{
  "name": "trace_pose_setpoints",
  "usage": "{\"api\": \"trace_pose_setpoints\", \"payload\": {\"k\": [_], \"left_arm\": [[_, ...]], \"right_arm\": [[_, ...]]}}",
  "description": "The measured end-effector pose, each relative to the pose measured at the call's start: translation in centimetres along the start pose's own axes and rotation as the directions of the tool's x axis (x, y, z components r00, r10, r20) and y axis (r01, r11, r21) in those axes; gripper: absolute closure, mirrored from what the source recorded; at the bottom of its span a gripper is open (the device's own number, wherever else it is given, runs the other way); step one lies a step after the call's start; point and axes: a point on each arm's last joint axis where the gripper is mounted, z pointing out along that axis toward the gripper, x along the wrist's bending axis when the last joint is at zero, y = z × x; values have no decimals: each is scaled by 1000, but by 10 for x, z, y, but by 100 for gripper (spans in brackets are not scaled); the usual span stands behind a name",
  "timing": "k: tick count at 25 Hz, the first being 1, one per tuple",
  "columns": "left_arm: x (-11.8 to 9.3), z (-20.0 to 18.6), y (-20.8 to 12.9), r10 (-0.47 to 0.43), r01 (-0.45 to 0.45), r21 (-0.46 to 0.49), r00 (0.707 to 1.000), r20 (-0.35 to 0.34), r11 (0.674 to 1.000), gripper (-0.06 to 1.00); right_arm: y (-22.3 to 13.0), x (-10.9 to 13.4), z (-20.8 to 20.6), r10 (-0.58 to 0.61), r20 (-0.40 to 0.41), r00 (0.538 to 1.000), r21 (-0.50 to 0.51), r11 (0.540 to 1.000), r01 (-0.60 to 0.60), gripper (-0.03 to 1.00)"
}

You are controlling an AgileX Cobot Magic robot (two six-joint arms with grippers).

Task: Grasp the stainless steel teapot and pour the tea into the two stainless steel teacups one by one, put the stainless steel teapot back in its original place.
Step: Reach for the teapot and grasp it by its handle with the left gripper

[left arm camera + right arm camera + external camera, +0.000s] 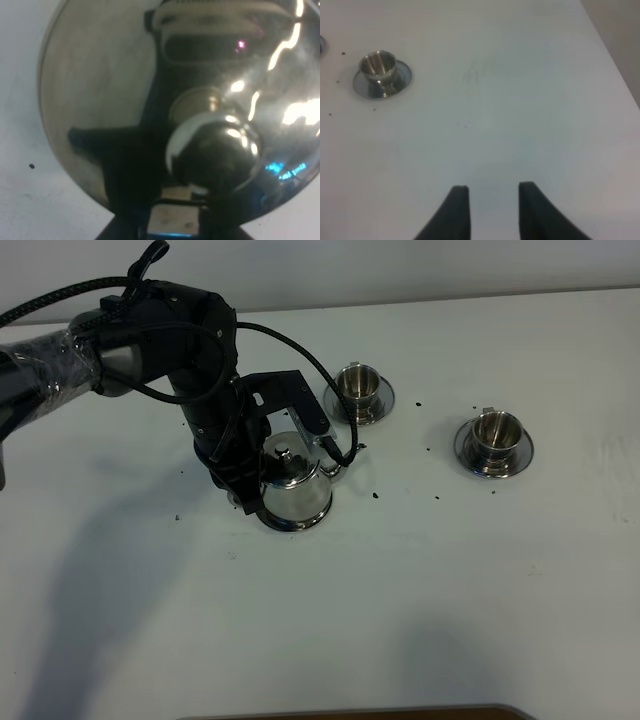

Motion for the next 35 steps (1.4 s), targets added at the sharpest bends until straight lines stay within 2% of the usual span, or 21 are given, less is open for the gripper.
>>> {"api": "trace_pose_setpoints", "payload": {"k": [30,35], "left_arm": [[0,-13,0,1,-3,-34,999,-36,999,69],[0,-20,2,-8,5,-75,999,-50,997,69]], "right_arm": [[0,0,0,0,0,1000,0,1000,0,72],[0,0,0,0,0,1000,0,1000,0,72]]}}
